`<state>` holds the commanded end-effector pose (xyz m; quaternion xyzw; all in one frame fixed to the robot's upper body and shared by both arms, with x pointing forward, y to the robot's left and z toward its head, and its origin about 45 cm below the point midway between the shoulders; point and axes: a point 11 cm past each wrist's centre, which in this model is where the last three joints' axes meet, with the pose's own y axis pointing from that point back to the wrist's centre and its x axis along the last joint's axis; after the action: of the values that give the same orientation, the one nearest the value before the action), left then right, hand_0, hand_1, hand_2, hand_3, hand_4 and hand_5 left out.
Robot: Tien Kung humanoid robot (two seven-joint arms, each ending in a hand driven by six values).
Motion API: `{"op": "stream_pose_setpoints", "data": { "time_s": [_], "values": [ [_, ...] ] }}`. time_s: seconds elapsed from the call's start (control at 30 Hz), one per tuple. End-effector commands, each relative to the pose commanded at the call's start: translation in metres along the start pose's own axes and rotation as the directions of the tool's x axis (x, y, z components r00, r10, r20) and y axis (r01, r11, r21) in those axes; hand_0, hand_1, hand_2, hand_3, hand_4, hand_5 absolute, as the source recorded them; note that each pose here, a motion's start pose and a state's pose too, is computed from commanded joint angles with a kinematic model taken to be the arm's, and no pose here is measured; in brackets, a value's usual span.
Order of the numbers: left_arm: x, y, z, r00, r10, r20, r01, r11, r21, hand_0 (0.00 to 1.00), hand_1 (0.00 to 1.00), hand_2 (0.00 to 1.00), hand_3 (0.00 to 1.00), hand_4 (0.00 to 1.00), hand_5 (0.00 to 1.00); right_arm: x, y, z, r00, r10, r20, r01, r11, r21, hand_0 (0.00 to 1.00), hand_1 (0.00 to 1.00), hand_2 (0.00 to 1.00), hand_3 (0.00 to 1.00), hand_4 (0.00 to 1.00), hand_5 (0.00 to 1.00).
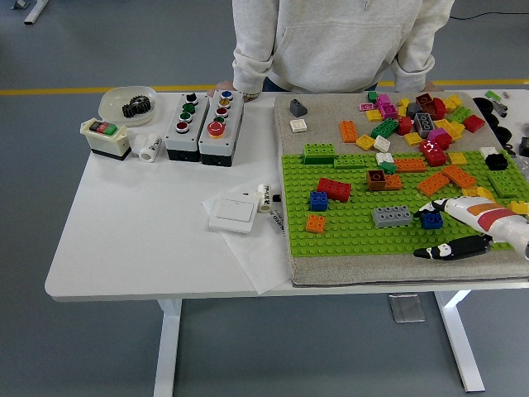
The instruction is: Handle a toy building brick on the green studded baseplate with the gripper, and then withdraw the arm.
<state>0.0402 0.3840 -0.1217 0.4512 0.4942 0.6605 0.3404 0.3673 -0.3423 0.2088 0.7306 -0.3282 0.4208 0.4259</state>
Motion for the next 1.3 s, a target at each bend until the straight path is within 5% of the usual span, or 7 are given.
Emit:
{"op": "stream_pose_setpoints", "data": {
  "time_s": [0.63,0.93,1.3],
  "values": [
    [0.000,0.000,0.001,1.000,-0.002,-0.003,0.002,1.000,-0.002,0.813,0.868,0.876,0.799,0.839,0.712,0.014,-0.028,-0.041,1.000,0.027,-0.015,-0.025,0.995,0.101,0.882,0.790,0.799,0.787,0.998,0.797],
    [0.000,0.000,0.003,1.000,-0.002,-0.006,0.002,1.000,-0.006,0.813,0.868,0.877,0.798,0.838,0.710,0.003,-0.032,-0.063,1.000,-0.006,-0.018,0.009,0.988,0.154,0.883,0.791,0.798,0.787,0.998,0.797],
    [0.000,0.000,0.003,1.000,-0.002,-0.005,0.002,1.000,-0.005,0.814,0.869,0.877,0.800,0.838,0.711,-0.007,-0.035,-0.060,0.999,-0.032,-0.017,0.034,0.989,0.144,0.885,0.792,0.798,0.787,0.998,0.798]
  ]
}}
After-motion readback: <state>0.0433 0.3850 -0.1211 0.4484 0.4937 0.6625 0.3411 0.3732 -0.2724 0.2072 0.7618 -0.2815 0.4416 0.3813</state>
